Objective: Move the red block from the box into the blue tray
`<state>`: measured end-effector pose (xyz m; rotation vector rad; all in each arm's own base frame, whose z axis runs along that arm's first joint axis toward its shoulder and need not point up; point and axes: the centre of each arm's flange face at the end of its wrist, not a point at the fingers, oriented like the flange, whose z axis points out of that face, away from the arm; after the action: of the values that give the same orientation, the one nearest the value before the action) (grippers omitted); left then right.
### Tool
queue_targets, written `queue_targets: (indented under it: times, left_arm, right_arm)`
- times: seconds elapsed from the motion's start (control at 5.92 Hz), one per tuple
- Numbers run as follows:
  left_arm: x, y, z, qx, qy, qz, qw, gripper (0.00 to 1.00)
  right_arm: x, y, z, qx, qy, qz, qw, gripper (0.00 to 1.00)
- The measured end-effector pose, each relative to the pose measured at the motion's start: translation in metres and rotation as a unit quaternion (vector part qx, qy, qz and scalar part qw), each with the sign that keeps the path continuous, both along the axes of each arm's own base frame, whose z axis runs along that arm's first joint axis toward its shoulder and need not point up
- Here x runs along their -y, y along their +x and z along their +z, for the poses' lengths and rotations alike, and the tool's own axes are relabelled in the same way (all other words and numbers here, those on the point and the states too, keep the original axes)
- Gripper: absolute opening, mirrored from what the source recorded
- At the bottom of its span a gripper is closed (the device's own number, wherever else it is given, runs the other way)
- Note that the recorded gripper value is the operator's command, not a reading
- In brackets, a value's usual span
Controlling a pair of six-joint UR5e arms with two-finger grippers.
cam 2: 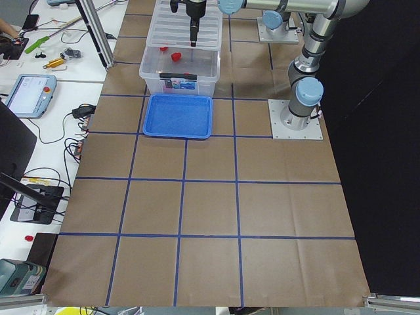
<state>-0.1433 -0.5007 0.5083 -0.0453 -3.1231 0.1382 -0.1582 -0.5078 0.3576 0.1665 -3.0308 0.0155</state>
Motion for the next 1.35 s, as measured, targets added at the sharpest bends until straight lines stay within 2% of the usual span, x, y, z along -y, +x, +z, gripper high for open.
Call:
queue_targets:
  times: [0.34, 0.51, 0.68, 0.84, 1.01, 1.18, 1.35]
  left_arm:
    - [0.004, -0.001, -0.005, -0.001, 0.004, -0.009, 0.9999, 0.98]
    - [0.008, -0.002, -0.012, 0.001, 0.011, -0.042, 0.9991, 0.98]
    - [0.014, -0.003, -0.023, 0.003, 0.02, -0.104, 0.9944, 0.98]
    - [0.021, -0.004, -0.039, 0.006, 0.032, -0.185, 0.9821, 0.98]
    - [0.03, -0.006, -0.056, 0.008, 0.04, -0.263, 0.9638, 0.98]
    - [0.036, -0.014, -0.07, 0.011, 0.042, -0.347, 0.9367, 0.97]
    - [0.038, -0.03, -0.083, 0.015, 0.039, -0.426, 0.904, 0.97]
  right_arm:
    - [-0.007, -0.022, 0.002, -0.002, 0.0, 0.002, 1.0, 1.0]
    - [-0.008, -0.027, 0.006, -0.008, -0.006, 0.003, 0.9999, 1.0]
    - [-0.009, -0.028, 0.017, -0.016, -0.018, -0.004, 0.9997, 1.0]
    - [-0.013, -0.018, 0.039, -0.012, -0.031, -0.029, 0.999, 1.0]
    - [-0.015, 0.012, 0.072, 0.008, -0.04, -0.069, 0.9967, 1.0]
    - [-0.01, 0.063, 0.109, 0.03, -0.038, -0.115, 0.9922, 1.0]
    - [-0.003, 0.124, 0.14, 0.044, -0.029, -0.158, 0.9861, 1.0]
